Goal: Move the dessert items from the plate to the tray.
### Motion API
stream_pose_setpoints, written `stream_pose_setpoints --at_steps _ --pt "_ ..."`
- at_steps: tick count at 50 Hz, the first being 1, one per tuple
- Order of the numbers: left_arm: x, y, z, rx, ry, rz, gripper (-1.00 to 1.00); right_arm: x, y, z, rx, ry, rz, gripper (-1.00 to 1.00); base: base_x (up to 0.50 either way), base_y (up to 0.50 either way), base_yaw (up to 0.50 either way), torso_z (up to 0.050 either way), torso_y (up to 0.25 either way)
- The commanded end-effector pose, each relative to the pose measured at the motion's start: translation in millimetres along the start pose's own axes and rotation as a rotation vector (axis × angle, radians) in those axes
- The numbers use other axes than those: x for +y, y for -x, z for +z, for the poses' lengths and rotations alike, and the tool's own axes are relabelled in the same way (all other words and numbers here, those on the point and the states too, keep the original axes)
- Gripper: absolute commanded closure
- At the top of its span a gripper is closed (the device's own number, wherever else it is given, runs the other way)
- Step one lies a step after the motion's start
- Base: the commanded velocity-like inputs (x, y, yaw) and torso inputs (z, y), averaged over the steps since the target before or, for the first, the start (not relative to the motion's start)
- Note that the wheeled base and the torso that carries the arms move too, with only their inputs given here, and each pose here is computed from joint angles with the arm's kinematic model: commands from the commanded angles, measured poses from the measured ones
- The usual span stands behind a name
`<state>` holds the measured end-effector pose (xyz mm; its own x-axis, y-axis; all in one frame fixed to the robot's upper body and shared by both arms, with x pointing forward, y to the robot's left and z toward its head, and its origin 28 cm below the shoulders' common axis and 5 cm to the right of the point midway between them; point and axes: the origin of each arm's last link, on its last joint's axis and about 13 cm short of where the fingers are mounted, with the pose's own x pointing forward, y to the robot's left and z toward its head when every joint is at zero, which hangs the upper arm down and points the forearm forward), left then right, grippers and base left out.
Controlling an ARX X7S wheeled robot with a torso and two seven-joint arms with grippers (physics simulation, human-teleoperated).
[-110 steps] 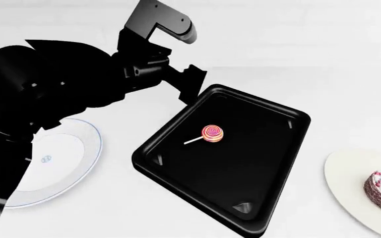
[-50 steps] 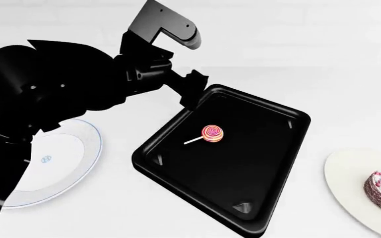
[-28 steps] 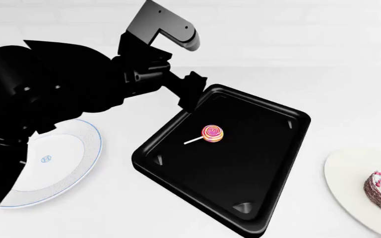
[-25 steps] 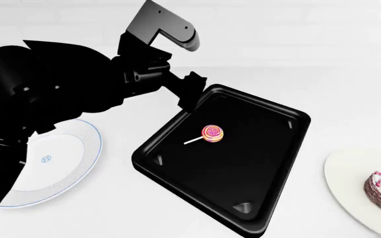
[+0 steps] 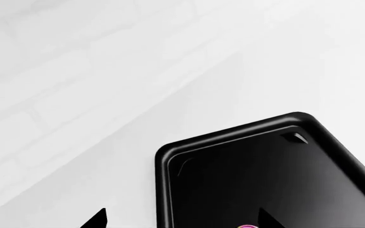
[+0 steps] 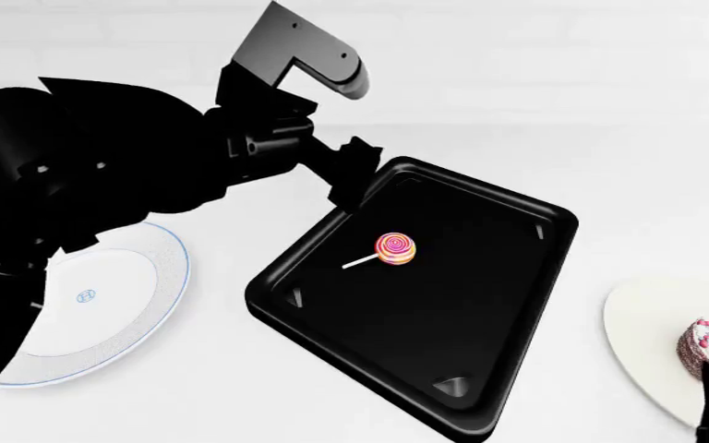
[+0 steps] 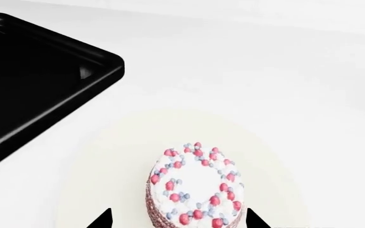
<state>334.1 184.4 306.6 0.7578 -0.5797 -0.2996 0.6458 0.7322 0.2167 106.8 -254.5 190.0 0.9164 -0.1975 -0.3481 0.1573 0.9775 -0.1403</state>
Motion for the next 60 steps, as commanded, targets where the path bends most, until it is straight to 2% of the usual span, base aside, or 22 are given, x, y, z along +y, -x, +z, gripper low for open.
stream_pose_setpoints --at_steps 1,18,60 --pt "-0.4 0 0 0.002 -0.002 -0.003 -1.0 -1.4 -3 -1 0.007 -0.005 -0.027 -1.0 0.0 0.0 0.0 0.0 0.0" --pt "-0.8 1 -2 0.01 -0.002 -0.004 -1.0 2.3 -18 -4 0.03 -0.002 -0.043 -1.0 0.0 0.0 0.0 0.0 0.0" --pt "-1.7 4 -1 0.013 -0.015 0.0 -1.0 4.1 -26 -15 0.058 -0.033 -0.058 -1.0 0.0 0.0 0.0 0.0 0.0"
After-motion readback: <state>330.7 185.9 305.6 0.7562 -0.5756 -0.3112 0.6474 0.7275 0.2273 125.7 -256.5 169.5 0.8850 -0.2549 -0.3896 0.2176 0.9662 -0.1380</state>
